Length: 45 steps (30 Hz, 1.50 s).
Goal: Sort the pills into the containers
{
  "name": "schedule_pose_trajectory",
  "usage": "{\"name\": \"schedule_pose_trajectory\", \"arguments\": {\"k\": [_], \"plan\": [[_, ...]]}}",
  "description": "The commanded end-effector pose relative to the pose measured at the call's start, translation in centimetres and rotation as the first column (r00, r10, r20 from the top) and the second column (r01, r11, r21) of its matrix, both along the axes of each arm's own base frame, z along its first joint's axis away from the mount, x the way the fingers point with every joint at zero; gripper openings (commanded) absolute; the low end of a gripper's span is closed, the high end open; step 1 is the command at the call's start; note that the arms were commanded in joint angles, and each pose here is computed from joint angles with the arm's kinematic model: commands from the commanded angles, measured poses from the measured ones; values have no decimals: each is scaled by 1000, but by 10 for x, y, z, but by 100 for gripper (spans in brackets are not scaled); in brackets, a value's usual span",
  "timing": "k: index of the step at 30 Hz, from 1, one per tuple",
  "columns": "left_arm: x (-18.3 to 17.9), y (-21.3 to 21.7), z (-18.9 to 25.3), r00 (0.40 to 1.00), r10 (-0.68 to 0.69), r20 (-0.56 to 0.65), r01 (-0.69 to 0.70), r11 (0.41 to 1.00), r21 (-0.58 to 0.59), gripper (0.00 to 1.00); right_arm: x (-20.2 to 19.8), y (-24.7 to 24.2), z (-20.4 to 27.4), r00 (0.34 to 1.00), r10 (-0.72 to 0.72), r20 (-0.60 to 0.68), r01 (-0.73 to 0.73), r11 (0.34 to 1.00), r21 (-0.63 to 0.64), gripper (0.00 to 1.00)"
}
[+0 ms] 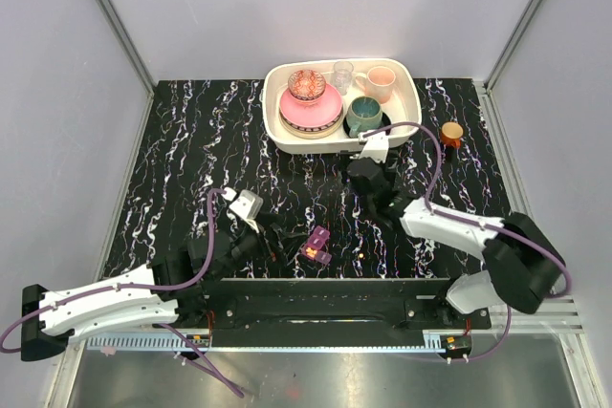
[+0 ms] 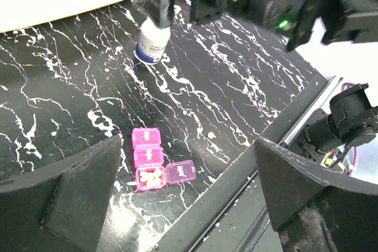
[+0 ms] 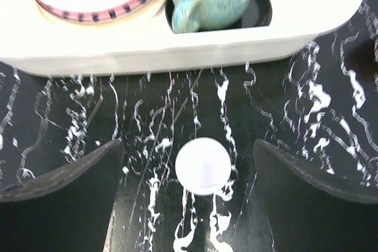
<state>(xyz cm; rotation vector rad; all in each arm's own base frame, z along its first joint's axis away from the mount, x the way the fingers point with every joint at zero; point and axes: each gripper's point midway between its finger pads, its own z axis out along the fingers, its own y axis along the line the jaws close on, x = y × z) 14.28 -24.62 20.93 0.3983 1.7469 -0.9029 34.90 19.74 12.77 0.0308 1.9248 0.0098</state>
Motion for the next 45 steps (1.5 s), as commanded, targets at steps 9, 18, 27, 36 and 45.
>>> {"name": "schedule_pose_trajectory", "arguments": {"k": [9,18,27,36,45], "plan": [[12,17,1,992,122,-26,-124,988,-92,99,-58,41,89,964,247,-100,-243,968,56,58],[11,23,-3,989,138,-49,-142,986,-84,99,-109,64,8,881,315,-354,-265,947,183,0],[13,24,-1,988,147,-45,-151,985,-89,99,-137,77,-50,776,362,-516,-270,931,247,0],[12,23,-2,988,143,-51,-147,985,-86,99,-152,76,-84,729,353,-587,-238,934,266,0],[11,17,2,993,113,-26,-114,992,-57,99,-158,83,-106,693,373,-617,-241,926,289,0]]}}
